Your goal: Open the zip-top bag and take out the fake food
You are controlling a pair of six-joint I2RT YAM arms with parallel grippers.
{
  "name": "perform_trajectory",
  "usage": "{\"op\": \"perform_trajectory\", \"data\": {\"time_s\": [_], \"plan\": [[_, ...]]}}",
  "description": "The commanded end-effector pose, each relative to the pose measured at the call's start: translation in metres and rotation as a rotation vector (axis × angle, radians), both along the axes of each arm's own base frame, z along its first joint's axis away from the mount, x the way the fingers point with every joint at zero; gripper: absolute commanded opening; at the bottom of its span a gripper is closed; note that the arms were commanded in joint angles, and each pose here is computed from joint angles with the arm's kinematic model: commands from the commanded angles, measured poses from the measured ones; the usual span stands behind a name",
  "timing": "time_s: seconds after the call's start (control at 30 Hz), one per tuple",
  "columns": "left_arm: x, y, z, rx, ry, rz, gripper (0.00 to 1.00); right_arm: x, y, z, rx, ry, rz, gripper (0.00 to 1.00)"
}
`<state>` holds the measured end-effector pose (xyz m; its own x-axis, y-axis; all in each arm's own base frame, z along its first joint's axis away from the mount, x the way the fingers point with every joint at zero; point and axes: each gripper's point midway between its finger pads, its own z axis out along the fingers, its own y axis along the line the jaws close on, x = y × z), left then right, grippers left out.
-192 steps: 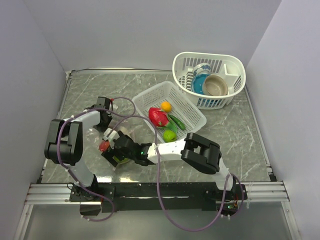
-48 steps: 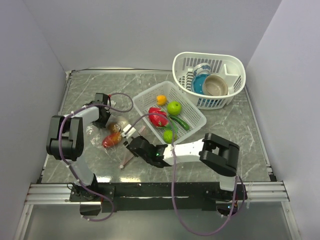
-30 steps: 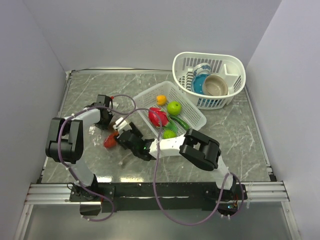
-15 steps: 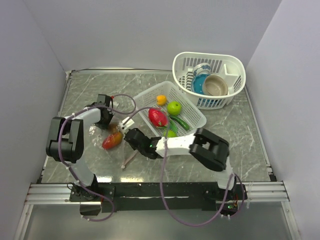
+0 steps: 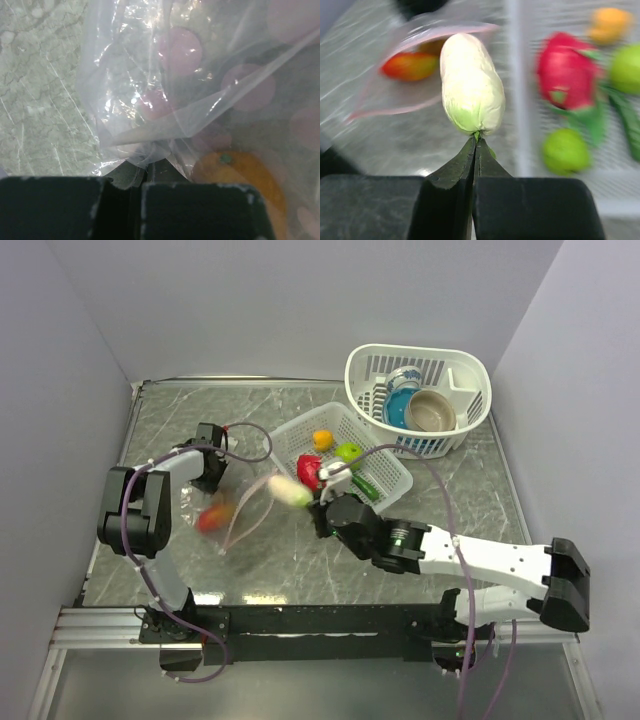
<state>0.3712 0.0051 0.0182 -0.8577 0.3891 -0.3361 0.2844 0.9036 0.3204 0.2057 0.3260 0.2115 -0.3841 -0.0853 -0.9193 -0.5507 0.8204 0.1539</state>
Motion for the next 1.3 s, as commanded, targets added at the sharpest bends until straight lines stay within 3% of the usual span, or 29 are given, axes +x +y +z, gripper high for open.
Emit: {"op": "perform_trajectory", "data": {"time_s": [0.0, 0.07, 0.17, 0.27, 0.3, 0.33, 0.43, 0.53, 0.63, 0.7, 0.9, 1.1, 1.17, 1.27], "plan": [[-0.005, -0.008, 0.0, -0.049, 0.014, 0.01, 0.01, 0.036, -0.088, -0.003, -0.1, -0.098, -0.457, 0.0], [-0.007, -0.008, 0.003, -0.056, 0.01, 0.012, 0.01, 0.053, -0.115, -0.008, -0.138, -0.101, -0.609, 0.0], [-0.009, -0.014, 0.015, -0.087, 0.007, 0.0, 0.01, 0.068, -0.108, -0.024, -0.176, -0.078, -0.576, 0.03], [-0.01, -0.021, 0.038, -0.132, -0.008, -0.011, 0.01, 0.072, -0.1, -0.028, -0.227, -0.073, -0.548, 0.54], [-0.002, -0.024, 0.053, -0.151, -0.037, -0.02, 0.01, 0.073, -0.097, -0.026, -0.234, -0.078, -0.543, 0.91], [-0.008, -0.025, 0.06, -0.165, -0.021, -0.018, 0.01, 0.073, -0.094, -0.025, -0.249, -0.088, -0.529, 1.0], [0.003, -0.027, 0.098, -0.232, -0.081, -0.022, 0.04, 0.065, -0.076, -0.012, -0.262, -0.156, -0.471, 1.0], [0.0, -0.019, 0.121, -0.244, -0.105, -0.016, 0.25, 0.046, -0.053, -0.004, -0.225, -0.223, -0.374, 1.0], [-0.012, -0.007, 0.119, -0.245, -0.096, -0.006, 0.38, 0.02, -0.032, -0.014, -0.176, -0.243, -0.251, 0.94], [-0.023, -0.003, 0.104, -0.261, -0.063, 0.0, 0.38, 0.001, -0.02, -0.027, -0.139, -0.237, -0.171, 0.87], [-0.031, -0.018, 0.092, -0.344, -0.009, 0.0, 0.32, -0.022, 0.019, -0.073, -0.172, -0.193, -0.014, 0.88], [-0.002, 0.013, 0.084, -0.237, -0.091, 0.081, 0.41, -0.016, 0.052, -0.094, -0.205, -0.194, 0.011, 0.9], [0.013, 0.023, 0.075, -0.205, -0.112, 0.11, 0.51, -0.014, 0.062, -0.096, -0.204, -0.19, 0.022, 0.9], [0.034, 0.034, 0.069, -0.188, -0.153, 0.132, 0.57, -0.016, 0.072, -0.099, -0.196, -0.179, 0.046, 0.9]]}}
